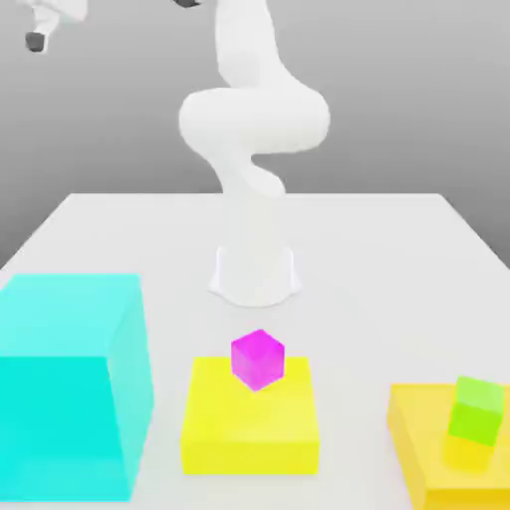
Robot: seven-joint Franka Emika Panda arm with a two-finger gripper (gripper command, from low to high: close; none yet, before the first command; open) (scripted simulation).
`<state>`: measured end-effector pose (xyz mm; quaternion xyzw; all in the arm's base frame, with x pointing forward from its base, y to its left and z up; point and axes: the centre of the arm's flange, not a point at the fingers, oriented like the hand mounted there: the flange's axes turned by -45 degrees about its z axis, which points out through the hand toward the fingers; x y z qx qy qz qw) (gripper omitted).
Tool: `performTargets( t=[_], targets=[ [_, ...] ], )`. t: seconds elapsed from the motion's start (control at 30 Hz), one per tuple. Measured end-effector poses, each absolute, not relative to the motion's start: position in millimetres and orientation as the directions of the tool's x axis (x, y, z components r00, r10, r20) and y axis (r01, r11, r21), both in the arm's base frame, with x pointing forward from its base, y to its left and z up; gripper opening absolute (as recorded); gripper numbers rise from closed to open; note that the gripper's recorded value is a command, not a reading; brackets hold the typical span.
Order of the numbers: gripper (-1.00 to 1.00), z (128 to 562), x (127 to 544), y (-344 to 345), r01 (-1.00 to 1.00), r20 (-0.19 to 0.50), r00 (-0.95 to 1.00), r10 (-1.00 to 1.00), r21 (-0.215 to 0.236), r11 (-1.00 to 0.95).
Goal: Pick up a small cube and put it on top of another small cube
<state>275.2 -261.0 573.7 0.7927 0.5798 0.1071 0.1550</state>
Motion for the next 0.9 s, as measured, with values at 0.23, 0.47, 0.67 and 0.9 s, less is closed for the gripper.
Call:
performTargets(
  t=[0.23, 0.47, 0.67, 0.9],
  targets=[
    [0.0, 521.1, 260.0, -295.9, 0.966, -0.104, 0.024, 0.994, 0.259, 0.004],
    [0.0, 456.4, 250.7, -318.1, 0.937, -0.134, -0.308, 0.942, 0.132, 0.325],
    [0.0, 386.3, 253.6, -317.7, 0.779, -0.117, -0.618, 0.777, 0.042, 0.626],
    [0.0, 305.0, 260.0, -296.1, 0.441, -0.058, -0.897, 0.439, -0.018, 0.897]
  ],
)
